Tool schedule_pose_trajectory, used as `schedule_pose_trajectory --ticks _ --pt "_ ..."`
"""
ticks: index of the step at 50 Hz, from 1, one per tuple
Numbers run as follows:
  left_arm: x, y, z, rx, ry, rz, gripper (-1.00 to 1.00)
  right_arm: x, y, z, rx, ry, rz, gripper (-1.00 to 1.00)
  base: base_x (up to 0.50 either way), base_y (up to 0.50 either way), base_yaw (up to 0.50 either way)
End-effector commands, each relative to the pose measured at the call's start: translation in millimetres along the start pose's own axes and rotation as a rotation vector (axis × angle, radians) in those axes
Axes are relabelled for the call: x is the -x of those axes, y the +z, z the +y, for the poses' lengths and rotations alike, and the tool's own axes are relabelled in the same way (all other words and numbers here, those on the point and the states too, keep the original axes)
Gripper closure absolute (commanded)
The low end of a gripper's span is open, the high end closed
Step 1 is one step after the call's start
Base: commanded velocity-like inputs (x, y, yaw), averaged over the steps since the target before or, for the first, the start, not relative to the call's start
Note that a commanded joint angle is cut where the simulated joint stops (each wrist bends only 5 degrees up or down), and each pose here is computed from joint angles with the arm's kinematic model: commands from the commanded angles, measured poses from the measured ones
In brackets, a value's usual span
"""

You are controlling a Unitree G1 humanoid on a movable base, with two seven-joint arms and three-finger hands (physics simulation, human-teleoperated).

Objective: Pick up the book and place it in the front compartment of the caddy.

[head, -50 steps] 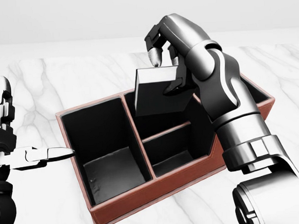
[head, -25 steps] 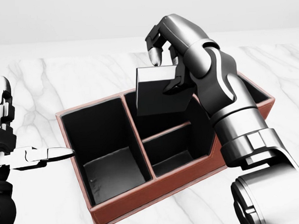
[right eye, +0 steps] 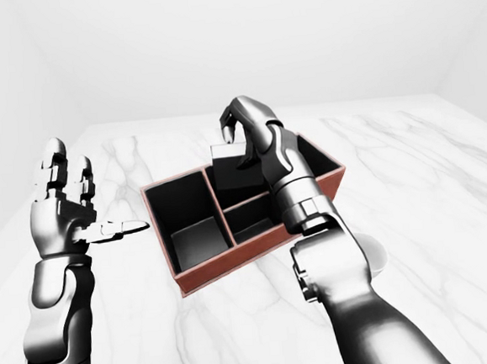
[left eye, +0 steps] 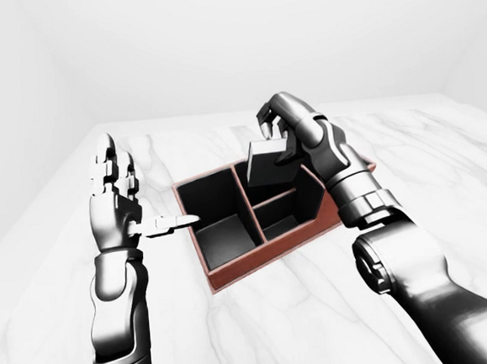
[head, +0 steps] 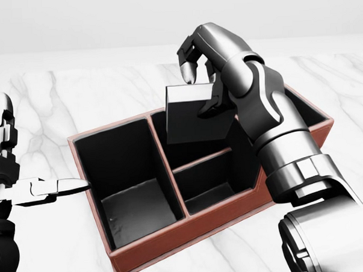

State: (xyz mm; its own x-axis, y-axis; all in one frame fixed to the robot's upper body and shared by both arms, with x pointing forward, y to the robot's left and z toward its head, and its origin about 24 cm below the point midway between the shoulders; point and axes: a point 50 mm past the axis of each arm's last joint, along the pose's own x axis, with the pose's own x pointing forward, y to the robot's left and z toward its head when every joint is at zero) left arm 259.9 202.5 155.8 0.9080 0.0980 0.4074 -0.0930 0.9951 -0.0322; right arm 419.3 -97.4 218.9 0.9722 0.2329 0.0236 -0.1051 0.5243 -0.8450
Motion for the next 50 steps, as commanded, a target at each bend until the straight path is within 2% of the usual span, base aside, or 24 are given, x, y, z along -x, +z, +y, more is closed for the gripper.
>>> schedule_pose_trajectory --ticks 1,29,50 --pt "-0.3 -0.6 0.1 0.000 0.001 0.003 -1.00 -0.8 -1.2 -4.0 0.003 -0.031 0.012 1.00 0.00 0.00 0.00" --pt "-0.1 2.3 -0.4 0.001 0.000 -0.010 -1.00 -2.5 -8.2 10.3 -0.009 -0.014 0.047 1.00 0.00 0.00 0.00" --pt "-0.1 2.3 -0.4 0.001 0.000 -0.010 -1.00 -3.1 -5.0 18.8 -0.010 -0.010 0.000 1.00 0.00 0.00 0.00"
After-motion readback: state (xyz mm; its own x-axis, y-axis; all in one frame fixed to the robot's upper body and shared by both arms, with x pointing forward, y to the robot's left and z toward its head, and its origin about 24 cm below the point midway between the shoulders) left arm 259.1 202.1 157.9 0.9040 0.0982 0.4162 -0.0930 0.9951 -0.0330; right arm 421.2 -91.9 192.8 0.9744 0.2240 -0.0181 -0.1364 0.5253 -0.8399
